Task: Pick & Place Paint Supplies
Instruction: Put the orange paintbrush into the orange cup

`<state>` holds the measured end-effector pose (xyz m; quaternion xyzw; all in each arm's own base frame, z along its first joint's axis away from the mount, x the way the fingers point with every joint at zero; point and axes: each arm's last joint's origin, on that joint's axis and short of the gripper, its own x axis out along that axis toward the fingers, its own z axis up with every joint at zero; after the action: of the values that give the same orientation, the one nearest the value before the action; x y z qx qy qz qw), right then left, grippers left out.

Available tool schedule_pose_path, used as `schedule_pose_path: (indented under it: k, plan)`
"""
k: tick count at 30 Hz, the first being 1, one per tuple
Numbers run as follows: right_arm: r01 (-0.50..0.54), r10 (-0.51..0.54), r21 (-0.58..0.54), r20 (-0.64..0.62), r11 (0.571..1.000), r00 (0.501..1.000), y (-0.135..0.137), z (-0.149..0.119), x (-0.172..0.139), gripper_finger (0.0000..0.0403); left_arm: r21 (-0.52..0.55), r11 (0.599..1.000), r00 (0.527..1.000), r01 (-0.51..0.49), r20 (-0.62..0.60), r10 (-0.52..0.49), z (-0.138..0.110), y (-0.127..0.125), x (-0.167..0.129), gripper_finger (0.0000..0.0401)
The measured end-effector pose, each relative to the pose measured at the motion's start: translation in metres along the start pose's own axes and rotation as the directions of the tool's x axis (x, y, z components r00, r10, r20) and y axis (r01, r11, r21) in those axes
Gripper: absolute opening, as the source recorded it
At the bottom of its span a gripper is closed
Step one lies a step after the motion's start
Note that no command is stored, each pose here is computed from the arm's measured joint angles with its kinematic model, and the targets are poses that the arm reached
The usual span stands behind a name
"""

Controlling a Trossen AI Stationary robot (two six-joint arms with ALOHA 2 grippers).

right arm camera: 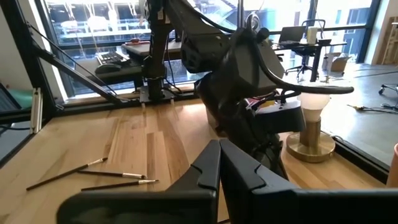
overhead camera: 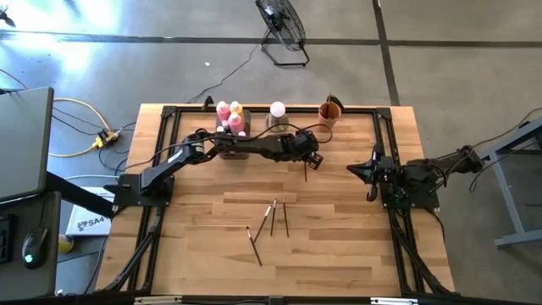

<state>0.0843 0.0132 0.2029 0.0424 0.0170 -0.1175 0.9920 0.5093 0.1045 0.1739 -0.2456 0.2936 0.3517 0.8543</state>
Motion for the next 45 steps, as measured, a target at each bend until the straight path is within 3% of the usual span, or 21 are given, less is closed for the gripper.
schedule_pose_path:
  k: [9, 14, 32, 45]
  plan:
    - [0.0, 0.0, -0.004, -0.006, 1.0, 1.0, 0.0, -0.001, 0.0, 0.0002, 0.034, 0.998, 0.994, 0.046, -0.102, -0.043, -0.007, 0.0, 0.0, 0.0001]
    - [0.0, 0.0, -0.004, -0.006, 1.0, 1.0, 0.0, -0.001, 0.0, 0.0002, 0.046, 0.999, 0.99, 0.001, -0.141, 0.005, -0.016, 0.0, -0.003, 0.0001]
    - [0.0, 0.0, -0.001, -0.007, 1.0, 1.0, 0.0, -0.001, 0.0, 0.0002, 0.065, 0.998, 0.996, 0.013, -0.087, -0.008, -0.027, -0.018, -0.005, 0.0001]
    - [0.0, 0.0, -0.002, -0.009, 1.0, 1.0, 0.0, -0.001, 0.0, 0.0002, 0.087, 0.995, 0.986, 0.043, -0.163, -0.029, -0.047, -0.021, 0.008, 0.0001]
